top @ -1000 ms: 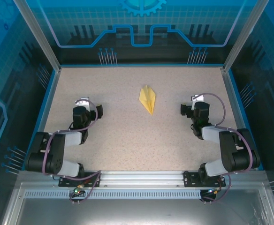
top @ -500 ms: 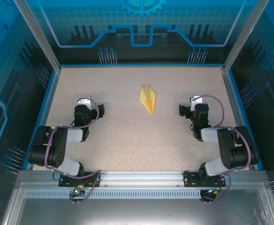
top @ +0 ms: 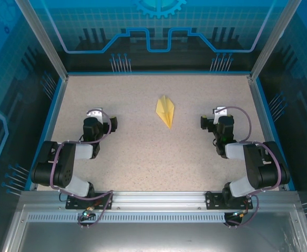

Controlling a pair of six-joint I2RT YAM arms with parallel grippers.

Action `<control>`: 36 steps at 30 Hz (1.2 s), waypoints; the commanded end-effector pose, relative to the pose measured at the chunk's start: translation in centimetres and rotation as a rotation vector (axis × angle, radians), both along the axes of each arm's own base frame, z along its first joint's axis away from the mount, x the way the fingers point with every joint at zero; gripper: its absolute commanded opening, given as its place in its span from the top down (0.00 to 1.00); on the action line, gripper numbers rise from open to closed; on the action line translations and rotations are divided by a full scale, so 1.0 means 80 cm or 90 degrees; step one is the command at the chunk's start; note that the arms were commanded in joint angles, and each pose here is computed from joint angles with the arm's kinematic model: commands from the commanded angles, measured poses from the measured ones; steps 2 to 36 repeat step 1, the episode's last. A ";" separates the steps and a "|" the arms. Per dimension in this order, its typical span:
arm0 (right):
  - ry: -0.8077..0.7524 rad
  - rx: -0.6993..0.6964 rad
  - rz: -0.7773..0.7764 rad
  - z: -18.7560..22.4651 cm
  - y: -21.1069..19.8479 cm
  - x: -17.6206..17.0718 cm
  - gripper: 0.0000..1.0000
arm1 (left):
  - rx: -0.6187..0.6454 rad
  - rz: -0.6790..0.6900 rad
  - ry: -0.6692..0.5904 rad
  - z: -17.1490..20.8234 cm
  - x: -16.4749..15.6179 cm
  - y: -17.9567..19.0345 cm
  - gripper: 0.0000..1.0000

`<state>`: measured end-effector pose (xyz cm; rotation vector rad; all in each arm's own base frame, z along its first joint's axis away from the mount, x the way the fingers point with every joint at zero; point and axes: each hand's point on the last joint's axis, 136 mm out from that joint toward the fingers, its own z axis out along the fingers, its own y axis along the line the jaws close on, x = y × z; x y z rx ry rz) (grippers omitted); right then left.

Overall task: Fold a paper plane with a square sheet of paper (pick it up from the middle)
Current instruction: Reset both arms

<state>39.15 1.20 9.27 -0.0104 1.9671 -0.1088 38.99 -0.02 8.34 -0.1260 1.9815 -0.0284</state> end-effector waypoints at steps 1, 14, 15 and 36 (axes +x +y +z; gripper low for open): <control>-0.019 -0.002 0.023 0.005 0.003 0.000 0.01 | 0.003 -0.014 -0.011 0.008 0.008 -0.002 0.01; -0.019 -0.002 0.023 0.005 0.003 0.000 0.01 | 0.003 -0.014 -0.011 0.008 0.008 -0.002 0.01; -0.019 -0.002 0.023 0.005 0.003 0.000 0.01 | 0.003 -0.014 -0.011 0.008 0.008 -0.002 0.01; -0.019 -0.002 0.023 0.005 0.003 0.000 0.01 | 0.003 -0.014 -0.011 0.008 0.008 -0.002 0.01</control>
